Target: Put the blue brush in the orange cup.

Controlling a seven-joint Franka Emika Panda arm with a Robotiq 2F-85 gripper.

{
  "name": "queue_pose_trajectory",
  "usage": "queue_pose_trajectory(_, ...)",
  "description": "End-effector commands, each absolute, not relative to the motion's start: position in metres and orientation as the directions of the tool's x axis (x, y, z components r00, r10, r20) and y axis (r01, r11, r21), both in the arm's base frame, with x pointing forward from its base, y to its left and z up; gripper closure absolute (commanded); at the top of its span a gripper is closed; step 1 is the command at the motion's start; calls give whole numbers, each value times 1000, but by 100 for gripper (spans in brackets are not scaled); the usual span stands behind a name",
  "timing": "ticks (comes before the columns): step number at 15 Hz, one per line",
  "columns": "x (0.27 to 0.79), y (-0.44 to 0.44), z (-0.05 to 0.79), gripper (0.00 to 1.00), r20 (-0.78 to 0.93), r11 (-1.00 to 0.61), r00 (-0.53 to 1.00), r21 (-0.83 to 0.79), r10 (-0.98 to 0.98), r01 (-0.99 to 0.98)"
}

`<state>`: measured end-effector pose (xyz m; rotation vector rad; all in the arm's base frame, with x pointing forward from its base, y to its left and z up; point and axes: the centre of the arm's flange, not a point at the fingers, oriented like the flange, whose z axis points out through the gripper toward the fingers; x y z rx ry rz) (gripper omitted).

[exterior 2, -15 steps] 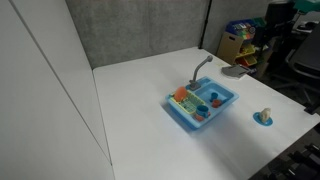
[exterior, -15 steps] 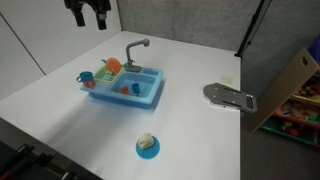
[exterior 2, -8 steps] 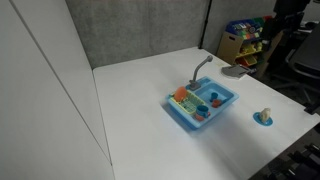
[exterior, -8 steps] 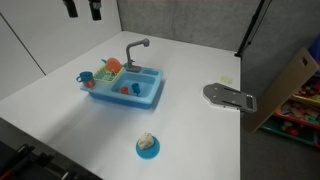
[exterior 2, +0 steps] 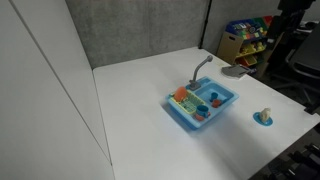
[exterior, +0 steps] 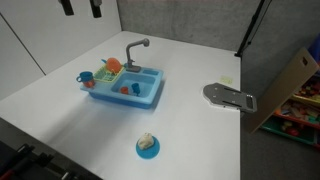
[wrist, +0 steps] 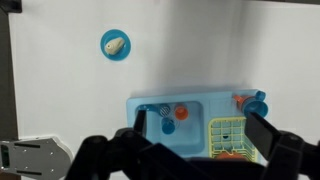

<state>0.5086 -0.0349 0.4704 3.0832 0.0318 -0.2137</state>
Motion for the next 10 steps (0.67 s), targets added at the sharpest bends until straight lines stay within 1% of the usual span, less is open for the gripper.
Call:
queue_pose_trajectory(1,492,-39,472,0,-64,-998,998,58,22,26)
queue_pose_trajectory(8,482,-39,469,0,-20,-998,1000,59,-10,-9)
queue_pose_trajectory(9,493,-38,467,0,-44,-999,999,50,6,8)
queue_pose_trajectory(10,492,-38,466,0,-45,-999,999,50,6,8)
